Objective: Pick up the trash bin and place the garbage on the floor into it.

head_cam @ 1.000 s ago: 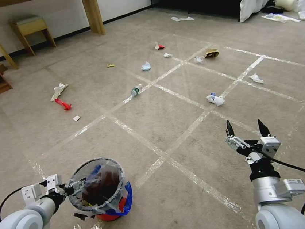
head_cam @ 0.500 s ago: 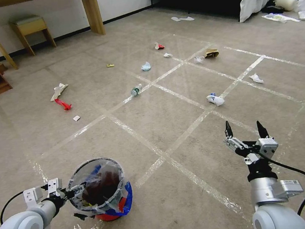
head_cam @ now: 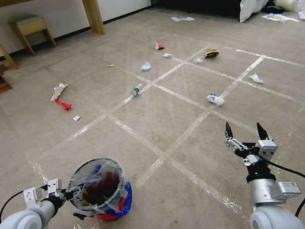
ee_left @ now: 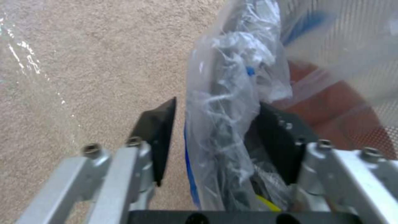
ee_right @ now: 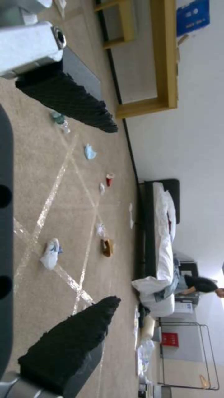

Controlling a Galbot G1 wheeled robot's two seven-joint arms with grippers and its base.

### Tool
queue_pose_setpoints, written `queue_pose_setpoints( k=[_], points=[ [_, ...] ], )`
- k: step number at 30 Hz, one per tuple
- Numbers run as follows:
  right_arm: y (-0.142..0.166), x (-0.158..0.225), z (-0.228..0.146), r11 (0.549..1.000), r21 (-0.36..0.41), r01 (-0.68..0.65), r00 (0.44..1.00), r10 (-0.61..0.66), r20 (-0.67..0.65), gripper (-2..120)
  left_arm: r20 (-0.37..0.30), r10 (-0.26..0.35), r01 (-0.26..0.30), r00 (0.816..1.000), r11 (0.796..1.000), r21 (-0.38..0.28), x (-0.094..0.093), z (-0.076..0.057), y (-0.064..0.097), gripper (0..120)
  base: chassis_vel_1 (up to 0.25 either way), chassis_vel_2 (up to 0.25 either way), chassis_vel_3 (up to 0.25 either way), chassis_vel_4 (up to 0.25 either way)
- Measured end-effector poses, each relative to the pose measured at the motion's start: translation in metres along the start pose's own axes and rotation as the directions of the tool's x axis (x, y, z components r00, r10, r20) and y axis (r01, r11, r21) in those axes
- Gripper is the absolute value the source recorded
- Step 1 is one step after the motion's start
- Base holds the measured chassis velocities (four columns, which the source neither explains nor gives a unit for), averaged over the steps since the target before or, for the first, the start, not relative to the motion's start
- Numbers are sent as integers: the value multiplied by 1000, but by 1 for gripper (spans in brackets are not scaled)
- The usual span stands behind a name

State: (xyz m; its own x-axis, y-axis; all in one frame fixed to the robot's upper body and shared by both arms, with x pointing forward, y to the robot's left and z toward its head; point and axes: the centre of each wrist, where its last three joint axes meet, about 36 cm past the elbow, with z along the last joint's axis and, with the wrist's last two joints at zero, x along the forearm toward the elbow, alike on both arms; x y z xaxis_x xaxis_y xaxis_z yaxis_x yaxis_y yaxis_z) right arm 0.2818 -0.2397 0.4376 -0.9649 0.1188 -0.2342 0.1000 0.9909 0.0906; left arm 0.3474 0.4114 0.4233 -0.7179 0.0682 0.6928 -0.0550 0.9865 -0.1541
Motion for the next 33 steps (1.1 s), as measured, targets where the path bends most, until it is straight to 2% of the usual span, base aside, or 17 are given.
queue_pose_setpoints(
  k=[3,5,6,8,9,11,12,14,21,25,26,27,28,30,32,33],
  points=[
    [0,0,0,1000,0,-1,1000,1,2,100,-3,1,-1,1000,1000,-5,0,0,-1,43,0,0,0,0],
    [-1,1,0,1000,0,-4,1000,4,7,100,-12,5,-5,1000,1000,-9,0,2,-2,30,0,0,0,0],
    [-1,1,0,1000,0,-4,1000,4,7,100,-12,5,-5,1000,1000,-9,0,2,-2,30,0,0,0,0],
    [-2,1,0,1000,1,-6,1000,6,9,100,-20,4,-4,1000,1000,-12,0,3,-5,20,0,0,0,0],
    [-2,1,0,1000,1,-6,1000,6,9,100,-20,4,-4,1000,1000,-12,0,3,-5,20,0,0,0,0],
    [-2,1,1,1000,2,-7,1000,7,12,100,-22,-1,1,1000,1000,-15,1,4,-5,10,0,0,0,0],
    [-2,1,1,1000,2,-7,1000,7,12,100,-22,-1,1,1000,1000,-15,1,4,-5,10,0,0,0,0],
    [-2,0,0,1000,2,-7,1000,7,14,100,-20,2,-2,1000,1000,-14,2,4,-6,1,0,0,0,0],
    [-1,-1,2,1000,-2,-3,1000,3,13,100,-8,1,-1,1000,1000,-1,9,4,-10,1,0,0,0,0],
    [-1,-1,2,1000,3,-3,1000,3,1,100,24,-21,21,999,999,29,15,3,-16,1,0,0,0,0],
    [-3,2,1,1000,15,-1,1000,1,-20,100,51,-56,53,997,997,53,21,0,-23,1,0,0,0,0],
    [-3,2,1,1000,15,-1,1000,1,-20,100,51,-56,53,997,997,53,21,0,-23,1,0,0,0,0],
    [-4,4,-1,1000,23,2,999,-2,-34,100,76,-80,73,994,994,83,30,-3,-33,1,0,0,0,0],
    [-4,5,-1,1000,26,3,999,-2,-36,100,84,-84,76,993,993,91,33,-5,-36,1,0,0,0,0],
    [-6,6,-7,1000,30,9,999,-8,-47,100,137,-91,74,986,990,123,55,-10,-53,1,0,0,0,0],
    [-6,6,-7,1000,30,9,999,-8,-47,100,137,-91,74,986,990,123,55,-10,-53,1,0,0,0,0]
  ],
)
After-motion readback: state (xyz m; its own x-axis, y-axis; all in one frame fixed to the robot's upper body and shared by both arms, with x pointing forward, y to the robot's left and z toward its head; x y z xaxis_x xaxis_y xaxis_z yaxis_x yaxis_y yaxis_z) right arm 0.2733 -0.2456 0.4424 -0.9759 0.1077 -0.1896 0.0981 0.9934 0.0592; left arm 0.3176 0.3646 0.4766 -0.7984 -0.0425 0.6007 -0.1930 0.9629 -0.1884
